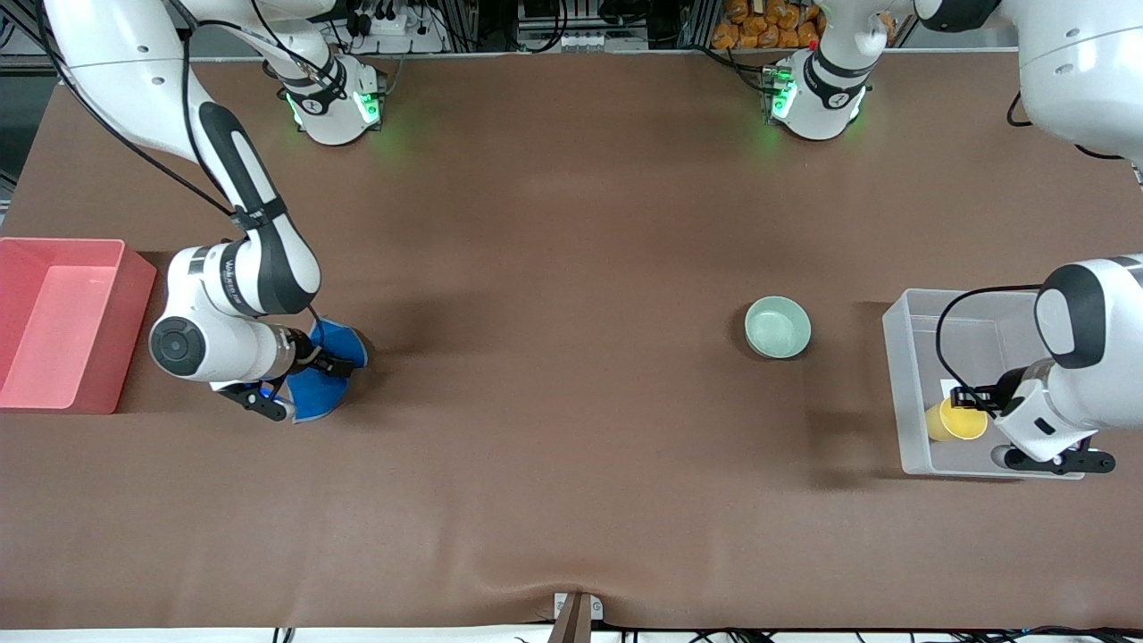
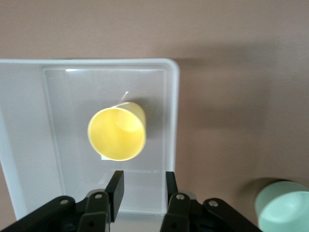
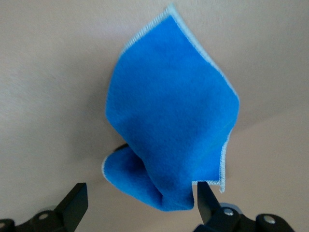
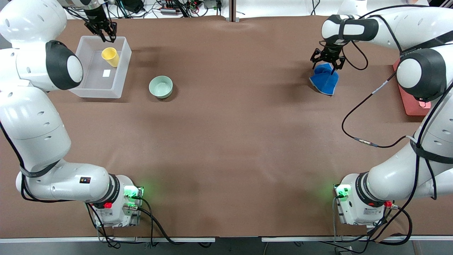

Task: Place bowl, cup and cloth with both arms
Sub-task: 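Release the cup in the bin while the right gripper grasps the cloth, then grasp the green bowl rim with the left gripper while the right lifts cloth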

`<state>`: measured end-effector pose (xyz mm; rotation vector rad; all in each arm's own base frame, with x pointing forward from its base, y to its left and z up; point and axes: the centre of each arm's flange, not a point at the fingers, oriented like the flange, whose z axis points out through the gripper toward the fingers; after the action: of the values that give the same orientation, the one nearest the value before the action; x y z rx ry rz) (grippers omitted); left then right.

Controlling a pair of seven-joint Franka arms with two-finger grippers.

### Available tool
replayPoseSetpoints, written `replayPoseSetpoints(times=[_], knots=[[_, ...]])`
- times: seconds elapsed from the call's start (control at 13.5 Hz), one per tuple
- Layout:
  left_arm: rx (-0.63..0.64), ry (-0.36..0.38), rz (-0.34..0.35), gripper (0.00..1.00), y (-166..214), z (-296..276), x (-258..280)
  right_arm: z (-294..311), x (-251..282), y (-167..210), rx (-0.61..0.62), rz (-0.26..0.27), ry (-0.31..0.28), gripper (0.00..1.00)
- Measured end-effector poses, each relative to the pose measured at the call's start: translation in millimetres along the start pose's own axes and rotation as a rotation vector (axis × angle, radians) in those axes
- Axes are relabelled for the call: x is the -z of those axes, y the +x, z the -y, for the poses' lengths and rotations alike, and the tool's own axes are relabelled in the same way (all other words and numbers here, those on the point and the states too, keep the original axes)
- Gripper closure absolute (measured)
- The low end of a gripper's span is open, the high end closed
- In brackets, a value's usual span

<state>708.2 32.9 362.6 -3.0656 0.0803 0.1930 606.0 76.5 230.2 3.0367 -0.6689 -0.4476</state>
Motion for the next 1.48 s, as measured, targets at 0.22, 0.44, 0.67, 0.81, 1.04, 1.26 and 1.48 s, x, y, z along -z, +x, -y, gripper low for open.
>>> replayPoseSetpoints(times=[0.22,0.44,0.67,0.81,1.04,1.26,1.48], knots=[[0.004,0.000,0.040,0.56,-3.5,-53.5,4.0,-8.7,-21.1,-8.5,-0.001,0.035,-0.035,0.00],[-0.011,-0.025,0.075,0.55,-12.9,-89.2,3.4,-15.8,-28.4,-11.9,-0.003,0.045,-0.055,0.00],[-0.008,-0.036,0.123,0.48,-34.3,-121.9,-13.4,-23.2,-25.2,-7.5,-0.040,0.035,-0.052,0.05],[-0.002,-0.034,0.105,0.48,-52.1,-144.4,-34.5,-28.7,-22.9,-1.8,-0.066,0.016,-0.040,0.04],[-0.010,-0.031,0.095,0.51,-87.2,-162.3,-81.4,-34.3,-18.9,6.2,-0.104,-0.017,-0.013,0.04],[-0.003,-0.028,0.109,0.53,-114.6,-173.4,-118.3,-35.2,-14.5,11.9,-0.162,-0.024,0.061,0.08],[-0.003,-0.031,0.091,0.54,-134.5,-174.3,-151.4,-32.6,-10.9,14.8,-0.202,-0.035,0.117,0.22]])
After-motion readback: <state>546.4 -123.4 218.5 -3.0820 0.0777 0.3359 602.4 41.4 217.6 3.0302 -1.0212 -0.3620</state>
